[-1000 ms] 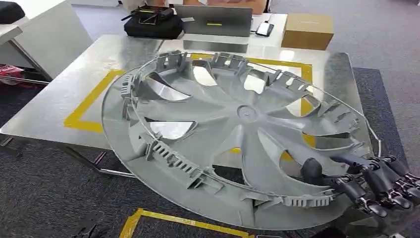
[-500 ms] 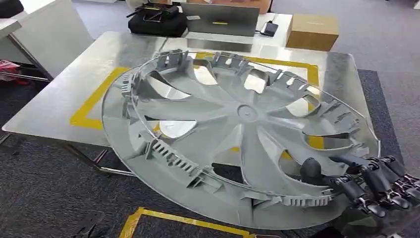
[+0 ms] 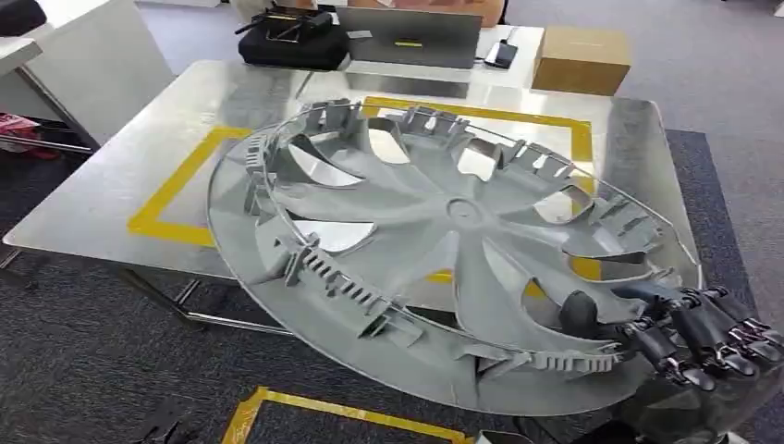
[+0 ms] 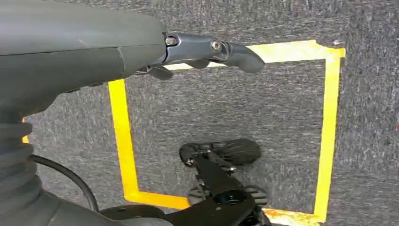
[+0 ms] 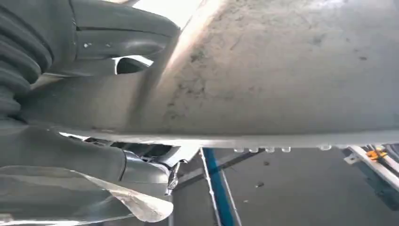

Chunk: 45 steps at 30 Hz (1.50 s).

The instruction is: Take the parts from the cabinet and place them on the table.

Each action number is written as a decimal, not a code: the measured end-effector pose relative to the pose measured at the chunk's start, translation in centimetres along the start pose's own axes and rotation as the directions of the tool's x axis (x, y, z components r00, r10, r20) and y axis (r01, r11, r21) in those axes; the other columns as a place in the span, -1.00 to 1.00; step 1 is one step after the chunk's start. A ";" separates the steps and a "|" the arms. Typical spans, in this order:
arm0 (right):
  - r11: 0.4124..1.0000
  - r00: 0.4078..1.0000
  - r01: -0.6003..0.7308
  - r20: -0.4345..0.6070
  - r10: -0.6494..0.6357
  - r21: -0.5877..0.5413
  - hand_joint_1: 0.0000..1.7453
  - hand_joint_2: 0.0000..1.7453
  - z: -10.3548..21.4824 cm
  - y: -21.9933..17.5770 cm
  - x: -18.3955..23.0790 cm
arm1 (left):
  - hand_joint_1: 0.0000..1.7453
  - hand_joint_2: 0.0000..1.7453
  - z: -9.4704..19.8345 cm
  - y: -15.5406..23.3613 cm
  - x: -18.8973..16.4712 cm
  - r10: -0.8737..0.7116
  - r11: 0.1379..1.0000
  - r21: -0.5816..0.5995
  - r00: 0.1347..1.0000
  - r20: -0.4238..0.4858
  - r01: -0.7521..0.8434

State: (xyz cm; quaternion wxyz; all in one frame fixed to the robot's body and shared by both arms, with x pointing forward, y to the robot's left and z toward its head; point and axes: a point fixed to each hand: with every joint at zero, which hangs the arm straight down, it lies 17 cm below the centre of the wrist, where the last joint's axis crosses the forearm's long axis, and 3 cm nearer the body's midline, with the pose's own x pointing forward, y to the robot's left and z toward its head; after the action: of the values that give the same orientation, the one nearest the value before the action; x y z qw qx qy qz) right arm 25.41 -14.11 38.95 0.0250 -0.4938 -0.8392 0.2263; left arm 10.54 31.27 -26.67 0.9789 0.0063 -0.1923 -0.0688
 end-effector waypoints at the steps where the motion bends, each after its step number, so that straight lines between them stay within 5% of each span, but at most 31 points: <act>1: 1.000 1.000 -0.001 -0.001 0.001 0.006 1.00 1.00 0.1 0.3 0.0 | -1.00 1.00 0.0 0.0 0.0 -0.001 1.000 -0.001 1.000 0.000 0.001; 16: 0.987 0.999 -0.037 -0.022 0.041 0.158 1.00 1.00 3.5 5.5 -1.5 | -1.00 1.00 0.1 0.8 -0.5 -0.003 1.000 0.002 1.000 -0.009 0.003; 23: 0.942 0.978 -0.138 -0.106 0.177 0.308 1.00 1.00 7.4 9.8 -7.7 | -1.00 1.00 0.2 1.0 -0.7 -0.007 1.000 0.000 1.000 -0.017 0.007; 28: 0.831 0.924 -0.205 -0.177 0.338 0.517 1.00 1.00 11.0 14.4 -17.3 | -1.00 1.00 0.1 1.2 -0.5 -0.018 1.000 -0.003 1.000 -0.025 0.018; 36: 0.703 0.833 -0.238 -0.231 0.502 0.670 1.00 1.00 14.4 15.8 -26.8 | -1.00 1.00 0.1 1.6 -0.5 -0.017 1.000 -0.004 1.000 -0.026 0.017; 45: 0.645 0.764 -0.222 -0.281 0.581 0.731 1.00 1.00 16.0 15.5 -32.0 | -1.00 1.00 0.1 1.9 -0.6 -0.008 1.000 0.009 1.000 -0.028 0.008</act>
State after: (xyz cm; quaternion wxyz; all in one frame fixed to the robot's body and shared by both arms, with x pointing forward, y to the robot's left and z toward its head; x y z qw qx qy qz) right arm 50.21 -40.31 24.10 0.3571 -0.6723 -0.5306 0.3728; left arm 10.22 33.25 -26.68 0.9812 0.0123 -0.1790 -0.0717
